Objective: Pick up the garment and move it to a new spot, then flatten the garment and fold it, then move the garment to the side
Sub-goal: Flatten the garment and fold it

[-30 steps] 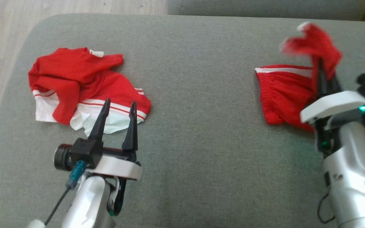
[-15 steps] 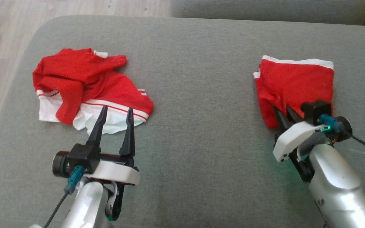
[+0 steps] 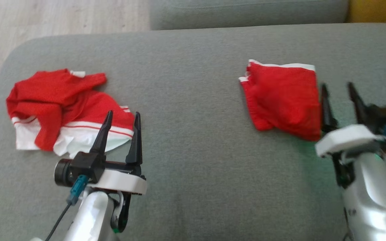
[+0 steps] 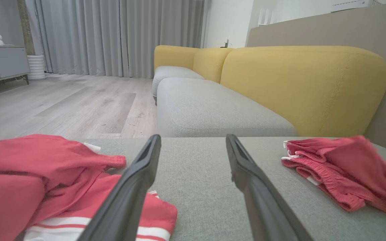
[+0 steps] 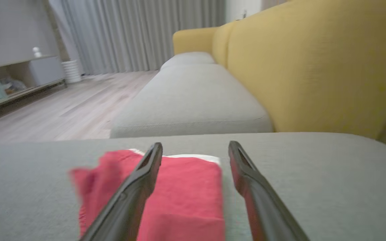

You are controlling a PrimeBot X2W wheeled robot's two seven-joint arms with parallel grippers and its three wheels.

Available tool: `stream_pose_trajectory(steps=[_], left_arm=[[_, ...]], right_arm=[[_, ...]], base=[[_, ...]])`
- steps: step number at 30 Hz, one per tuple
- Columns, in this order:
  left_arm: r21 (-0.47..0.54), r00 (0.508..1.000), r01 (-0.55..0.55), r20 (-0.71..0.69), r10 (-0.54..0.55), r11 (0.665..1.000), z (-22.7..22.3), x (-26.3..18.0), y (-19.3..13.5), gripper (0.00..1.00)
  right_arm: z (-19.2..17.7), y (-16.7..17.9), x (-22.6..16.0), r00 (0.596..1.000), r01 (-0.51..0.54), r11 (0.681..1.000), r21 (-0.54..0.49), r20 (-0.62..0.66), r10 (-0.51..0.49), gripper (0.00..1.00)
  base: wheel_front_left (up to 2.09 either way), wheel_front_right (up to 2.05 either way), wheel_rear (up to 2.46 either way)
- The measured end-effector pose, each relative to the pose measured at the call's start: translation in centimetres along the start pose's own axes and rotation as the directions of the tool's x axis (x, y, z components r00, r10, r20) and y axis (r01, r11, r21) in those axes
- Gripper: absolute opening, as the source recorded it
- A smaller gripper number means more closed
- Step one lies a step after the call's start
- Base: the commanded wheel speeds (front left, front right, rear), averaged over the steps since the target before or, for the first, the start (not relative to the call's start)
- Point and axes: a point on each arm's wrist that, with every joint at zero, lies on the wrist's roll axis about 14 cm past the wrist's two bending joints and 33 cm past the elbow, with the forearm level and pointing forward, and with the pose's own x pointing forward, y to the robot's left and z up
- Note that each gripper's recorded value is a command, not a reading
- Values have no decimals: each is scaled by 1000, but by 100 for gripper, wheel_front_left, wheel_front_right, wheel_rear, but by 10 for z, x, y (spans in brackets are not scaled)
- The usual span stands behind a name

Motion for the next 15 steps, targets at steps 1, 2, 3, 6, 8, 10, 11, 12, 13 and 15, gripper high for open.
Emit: stream_pose_trajectory(steps=[1,2,3,6,8,10,11,12,13,15], left_arm=[[0,1000,8,2,-8,1000,1,1,-3,100],[-1,1000,16,4,-16,1000,1,2,-6,100],[-1,1000,24,5,-24,1000,1,3,-8,100],[-4,999,39,-1,-39,999,-1,4,-14,100],[-7,999,44,-10,-44,999,-4,3,-16,100],[-10,999,47,-20,-47,999,-8,3,-17,100],[-12,998,49,-24,-49,999,-10,4,-18,100],[-13,998,51,-28,-51,999,-11,5,-18,100],[-14,998,52,-32,-52,999,-13,5,-18,100],[-19,997,59,-39,-59,998,-16,6,-19,100]], right_arm=[[2,-9,-7,999,34,999,7,13,-34,100],[2,-17,-14,998,63,998,11,20,-63,100],[-1,-25,-22,996,92,996,17,21,-92,100],[-10,-43,-45,988,153,988,31,11,-153,100],[-15,-45,-54,986,167,984,68,4,-168,100],[-20,-42,-58,987,162,983,89,-3,-163,100],[-21,-40,-59,987,159,983,94,-4,-160,100],[-21,-38,-60,988,157,983,99,-4,-157,100],[-21,-37,-59,988,153,983,102,-3,-154,100],[-21,-36,-58,989,150,983,103,-1,-151,100]], base=[[0,0,0],[0,0,0],[0,0,0],[0,0,0],[0,0,0],[0,0,0],[0,0,0],[0,0,0],[0,0,0],[0,0,0]])
